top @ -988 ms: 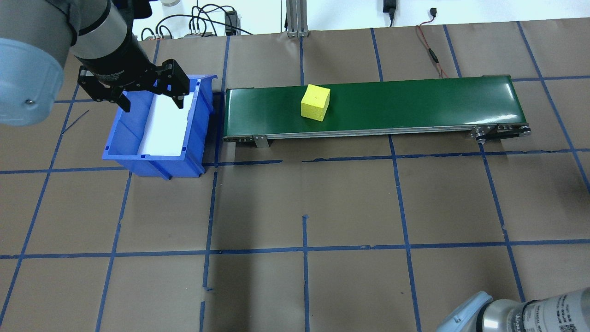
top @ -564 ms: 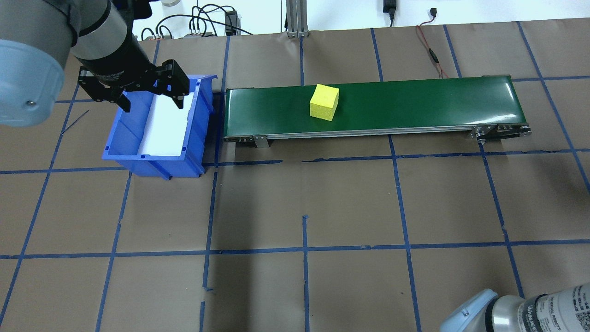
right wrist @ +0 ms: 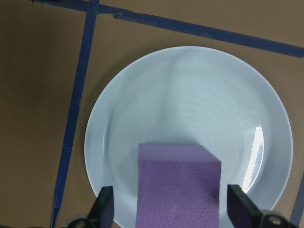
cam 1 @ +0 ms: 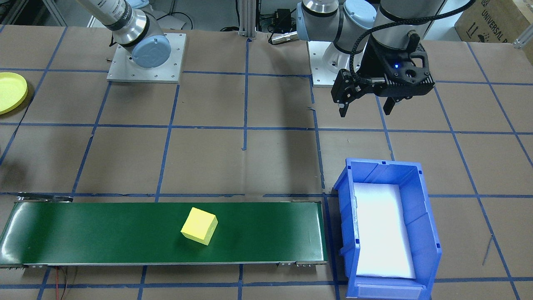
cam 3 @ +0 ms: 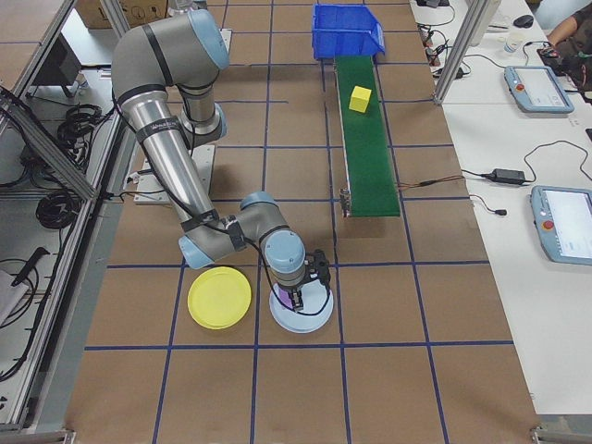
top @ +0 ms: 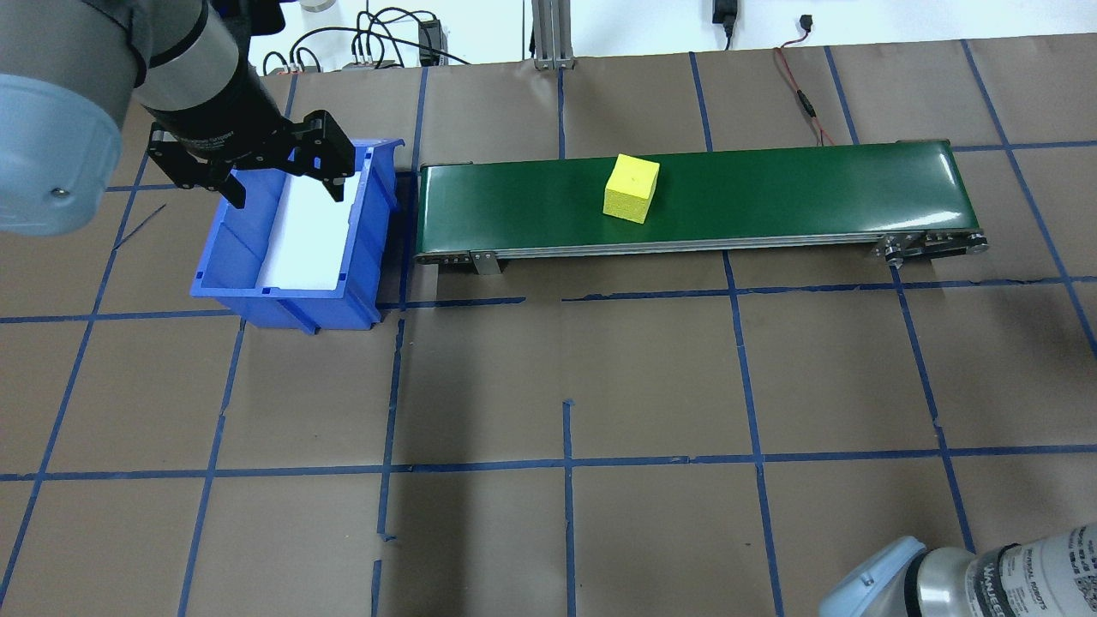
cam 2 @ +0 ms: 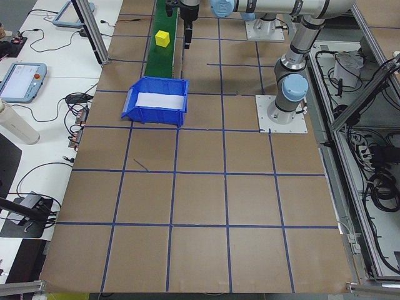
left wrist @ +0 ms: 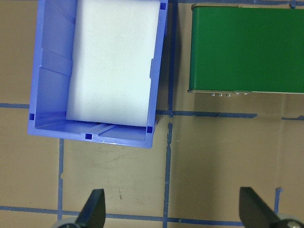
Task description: Move block left to right into plate
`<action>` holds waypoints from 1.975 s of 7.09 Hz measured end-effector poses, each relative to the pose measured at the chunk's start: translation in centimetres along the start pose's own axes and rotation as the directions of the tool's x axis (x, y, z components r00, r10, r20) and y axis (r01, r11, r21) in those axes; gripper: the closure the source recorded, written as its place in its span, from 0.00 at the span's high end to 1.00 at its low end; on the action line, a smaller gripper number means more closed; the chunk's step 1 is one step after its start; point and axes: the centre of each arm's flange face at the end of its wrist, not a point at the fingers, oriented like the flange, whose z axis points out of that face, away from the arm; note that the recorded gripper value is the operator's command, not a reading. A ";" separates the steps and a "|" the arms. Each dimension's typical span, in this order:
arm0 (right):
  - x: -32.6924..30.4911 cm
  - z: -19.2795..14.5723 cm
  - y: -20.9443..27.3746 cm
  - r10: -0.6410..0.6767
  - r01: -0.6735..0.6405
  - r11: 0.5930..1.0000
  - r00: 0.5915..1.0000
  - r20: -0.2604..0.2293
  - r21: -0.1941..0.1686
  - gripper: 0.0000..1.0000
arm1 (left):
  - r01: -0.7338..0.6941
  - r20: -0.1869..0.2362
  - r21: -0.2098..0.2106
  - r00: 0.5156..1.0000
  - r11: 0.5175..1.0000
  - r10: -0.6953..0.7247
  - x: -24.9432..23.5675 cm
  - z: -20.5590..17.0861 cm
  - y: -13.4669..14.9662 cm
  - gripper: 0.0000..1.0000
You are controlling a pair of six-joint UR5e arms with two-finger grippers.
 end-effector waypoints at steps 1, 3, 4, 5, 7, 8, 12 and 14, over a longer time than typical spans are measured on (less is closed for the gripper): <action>0.0 -0.3 -0.2 -0.002 0.002 1.000 1.000 -0.008 0.015 1.00 | -0.001 0.000 0.000 1.000 1.000 0.001 0.0 0.0 0.0 1.00; -1.8 -3.1 -2.6 0.034 -0.033 0.999 0.999 -0.043 0.025 1.00 | -0.001 0.001 -0.001 1.000 1.000 0.001 0.0 0.0 0.0 1.00; -5.4 -6.1 -5.9 0.071 -0.070 0.997 0.996 -0.056 0.024 1.00 | -0.002 0.001 -0.001 1.000 1.000 0.002 0.0 0.1 0.0 1.00; -10.4 -9.1 -9.8 0.107 -0.106 0.994 0.993 -0.052 0.017 1.00 | -0.002 0.001 -0.002 1.000 1.000 0.002 0.0 0.1 0.0 1.00; -20.1 -11.7 -17.2 0.167 -0.166 0.986 0.986 -0.019 0.024 1.00 | -0.002 0.002 -0.003 1.000 1.000 0.002 0.0 0.1 0.1 1.00; -25.4 -11.7 -20.8 0.196 -0.196 0.980 0.981 0.011 0.034 1.00 | -0.003 0.002 -0.003 1.000 1.000 0.003 0.1 0.1 0.1 1.00; -40.2 -8.8 -28.4 0.370 -0.374 0.927 0.921 0.122 0.013 1.00 | -0.007 0.002 -0.004 1.000 1.000 0.007 0.3 0.2 0.2 1.00; -43.0 -6.6 -30.3 0.457 -0.462 0.887 0.877 0.149 0.000 1.00 | -0.007 0.003 -0.002 1.000 1.000 0.007 0.3 0.1 0.2 1.00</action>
